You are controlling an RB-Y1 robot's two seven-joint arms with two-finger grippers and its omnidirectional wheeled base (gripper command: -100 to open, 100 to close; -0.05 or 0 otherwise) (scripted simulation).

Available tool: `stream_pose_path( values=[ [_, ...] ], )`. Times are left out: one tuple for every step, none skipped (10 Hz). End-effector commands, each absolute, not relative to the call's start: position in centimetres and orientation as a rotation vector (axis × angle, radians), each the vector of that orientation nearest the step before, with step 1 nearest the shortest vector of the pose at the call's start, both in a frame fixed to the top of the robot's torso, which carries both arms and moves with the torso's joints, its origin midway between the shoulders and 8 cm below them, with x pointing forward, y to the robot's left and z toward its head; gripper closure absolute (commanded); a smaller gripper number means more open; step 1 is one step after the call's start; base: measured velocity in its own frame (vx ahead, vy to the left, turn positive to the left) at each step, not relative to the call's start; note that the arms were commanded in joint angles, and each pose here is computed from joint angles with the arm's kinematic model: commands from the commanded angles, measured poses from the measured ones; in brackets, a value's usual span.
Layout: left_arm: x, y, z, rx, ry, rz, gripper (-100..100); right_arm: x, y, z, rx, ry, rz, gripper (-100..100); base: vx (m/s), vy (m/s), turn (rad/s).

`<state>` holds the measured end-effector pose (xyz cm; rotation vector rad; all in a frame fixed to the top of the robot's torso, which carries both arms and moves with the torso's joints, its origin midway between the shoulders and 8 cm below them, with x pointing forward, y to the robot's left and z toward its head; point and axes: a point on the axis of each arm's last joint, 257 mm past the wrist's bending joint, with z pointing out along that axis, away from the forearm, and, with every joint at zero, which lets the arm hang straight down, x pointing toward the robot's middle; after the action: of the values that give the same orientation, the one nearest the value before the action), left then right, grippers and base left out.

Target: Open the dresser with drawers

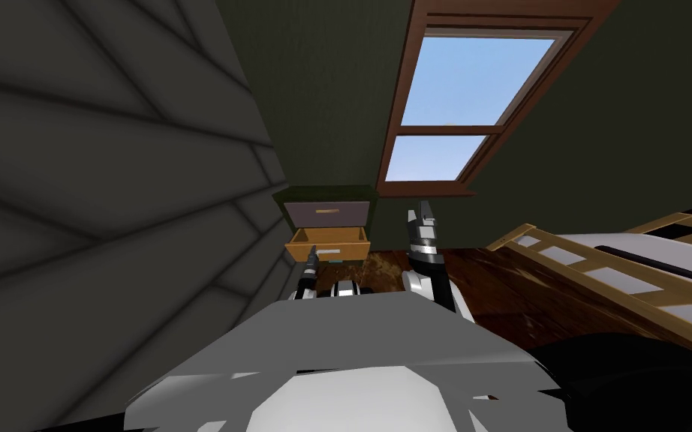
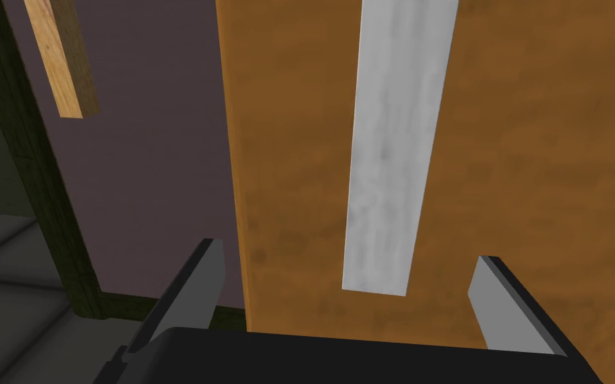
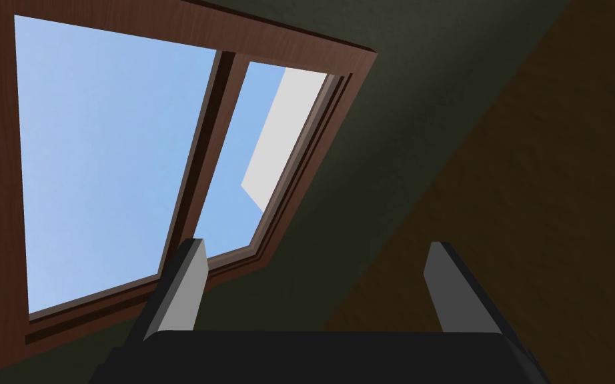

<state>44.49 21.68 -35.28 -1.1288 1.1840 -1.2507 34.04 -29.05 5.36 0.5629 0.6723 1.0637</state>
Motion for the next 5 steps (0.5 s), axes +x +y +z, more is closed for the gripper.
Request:
stream_pose_path(
  values=[
    [46.3,21.4,-33.9,-1.124,1.186,-1.256,-100,34.0,-29.1,5.4,0.563,0.672,1.064,0,-0.04,-0.002,0.022],
    [47.1,21.2,-33.4,-1.123,1.188,-1.258,-100,34.0,-29.1,5.4,0.563,0.672,1.064,0,-0.06,0.001,0.021],
    [47.8,21.1,-32.8,-1.122,1.19,-1.26,-100,34.0,-29.1,5.4,0.563,0.672,1.064,0,-0.067,0.002,0.02],
    [47.8,21.1,-32.8,-1.122,1.19,-1.26,-100,34.0,-29.1,5.4,0.563,0.672,1.064,0,-0.043,0.003,0.009],
    [48.6,21.0,-32.2,-1.121,1.191,-1.261,-100,34.0,-29.1,5.4,0.563,0.672,1.064,0,-0.047,0.0,0.019]
  ],
)
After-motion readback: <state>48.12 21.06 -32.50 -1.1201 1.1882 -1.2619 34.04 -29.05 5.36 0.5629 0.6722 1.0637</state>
